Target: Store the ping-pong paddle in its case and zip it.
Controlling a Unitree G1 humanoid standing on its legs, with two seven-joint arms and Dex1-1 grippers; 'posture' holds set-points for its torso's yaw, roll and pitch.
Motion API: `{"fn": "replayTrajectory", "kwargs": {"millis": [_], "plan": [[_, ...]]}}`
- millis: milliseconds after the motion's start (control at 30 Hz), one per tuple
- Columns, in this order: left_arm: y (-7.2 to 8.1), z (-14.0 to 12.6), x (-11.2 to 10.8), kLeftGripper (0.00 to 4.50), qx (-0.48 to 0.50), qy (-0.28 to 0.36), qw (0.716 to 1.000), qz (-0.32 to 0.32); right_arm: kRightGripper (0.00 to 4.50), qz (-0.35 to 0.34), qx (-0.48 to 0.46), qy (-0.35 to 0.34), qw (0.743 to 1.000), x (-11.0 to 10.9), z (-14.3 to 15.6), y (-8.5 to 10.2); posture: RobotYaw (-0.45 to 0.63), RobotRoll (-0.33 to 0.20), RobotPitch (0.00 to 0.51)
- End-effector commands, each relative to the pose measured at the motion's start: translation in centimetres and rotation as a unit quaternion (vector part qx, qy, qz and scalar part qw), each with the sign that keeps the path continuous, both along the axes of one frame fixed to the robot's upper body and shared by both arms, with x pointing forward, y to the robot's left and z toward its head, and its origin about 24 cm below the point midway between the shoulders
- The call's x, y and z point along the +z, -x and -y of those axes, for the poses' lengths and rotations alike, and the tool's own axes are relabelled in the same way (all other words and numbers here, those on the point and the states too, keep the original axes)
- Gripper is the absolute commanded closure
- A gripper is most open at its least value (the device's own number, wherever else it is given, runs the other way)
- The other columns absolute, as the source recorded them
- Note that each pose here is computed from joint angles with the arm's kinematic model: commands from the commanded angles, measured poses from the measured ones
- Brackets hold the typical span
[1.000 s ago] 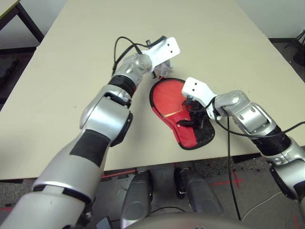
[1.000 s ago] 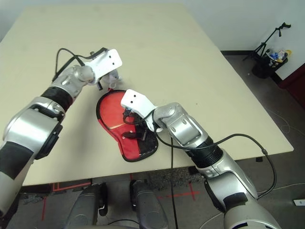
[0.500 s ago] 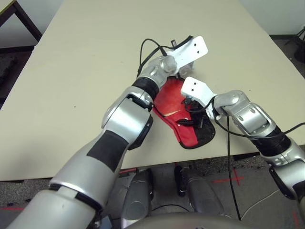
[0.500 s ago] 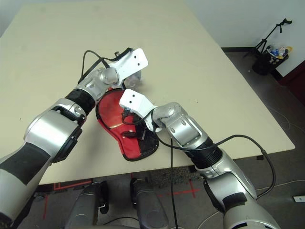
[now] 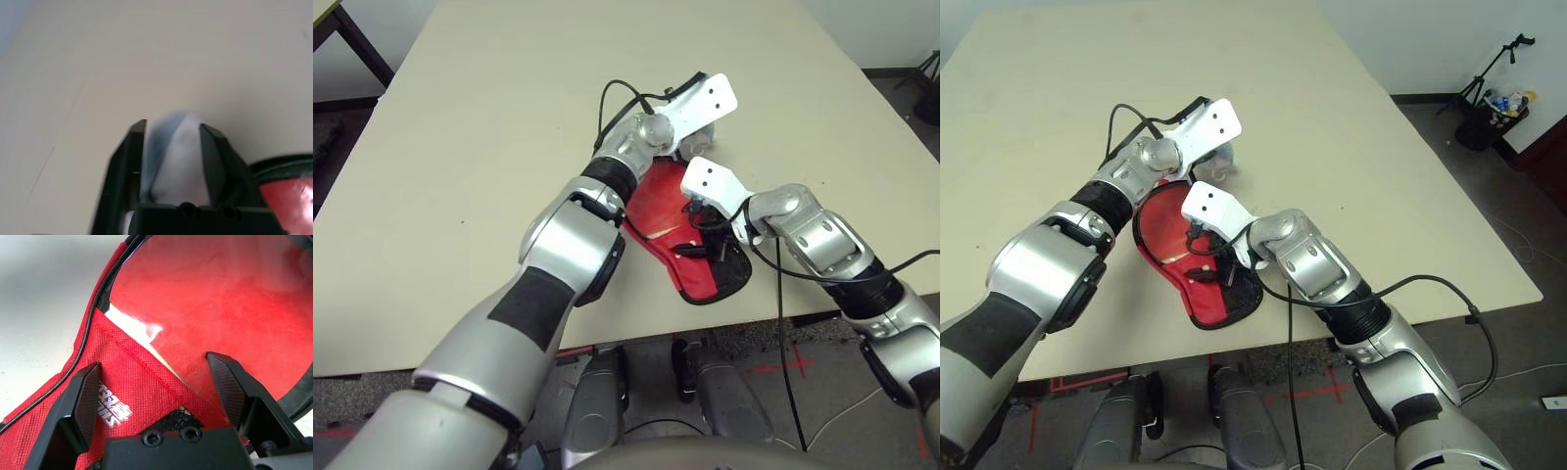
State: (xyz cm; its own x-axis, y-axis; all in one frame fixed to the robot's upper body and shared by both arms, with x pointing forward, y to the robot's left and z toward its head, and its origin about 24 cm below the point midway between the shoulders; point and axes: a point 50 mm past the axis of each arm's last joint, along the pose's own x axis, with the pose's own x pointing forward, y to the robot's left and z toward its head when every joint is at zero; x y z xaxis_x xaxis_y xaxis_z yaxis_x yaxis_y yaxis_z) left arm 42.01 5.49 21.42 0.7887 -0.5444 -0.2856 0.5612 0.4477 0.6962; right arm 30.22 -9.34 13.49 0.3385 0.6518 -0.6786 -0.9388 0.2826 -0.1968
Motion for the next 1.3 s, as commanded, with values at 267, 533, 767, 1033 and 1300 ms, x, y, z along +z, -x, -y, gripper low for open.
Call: {"fn": "replayTrajectory", "kwargs": {"millis": [267,533,767,1033,1300], "plan": [[0.0,-4.3,4.8,0.01,-0.027,0.061,0.998,-0.014,0.0,-0.085,-0.034,0.044,0.995,-4.6,1.0,0.2,0.1,0.0,0.213],[0.8,-4.8,3.2,0.01,-0.082,0.043,0.992,-0.083,0.0,-0.082,-0.041,0.044,0.995,-4.7,1.2,-0.2,0.1,0.0,0.204],[2.1,-5.1,-2.6,0.01,-0.085,0.01,0.981,-0.174,0.0,-0.077,-0.05,0.042,0.995,-4.6,1.5,-0.5,0.09,0.0,0.203],[3.3,-6.1,-5.8,0.01,-0.066,0.022,0.971,-0.227,0.0,-0.077,-0.058,0.042,0.994,-4.7,1.7,-0.6,0.08,0.0,0.21],[4.7,-6.5,-8.4,0.01,-0.044,0.044,0.958,-0.279,0.0,-0.07,-0.067,0.038,0.994,-4.3,1.9,-1.2,0.08,0.0,0.209]]}}
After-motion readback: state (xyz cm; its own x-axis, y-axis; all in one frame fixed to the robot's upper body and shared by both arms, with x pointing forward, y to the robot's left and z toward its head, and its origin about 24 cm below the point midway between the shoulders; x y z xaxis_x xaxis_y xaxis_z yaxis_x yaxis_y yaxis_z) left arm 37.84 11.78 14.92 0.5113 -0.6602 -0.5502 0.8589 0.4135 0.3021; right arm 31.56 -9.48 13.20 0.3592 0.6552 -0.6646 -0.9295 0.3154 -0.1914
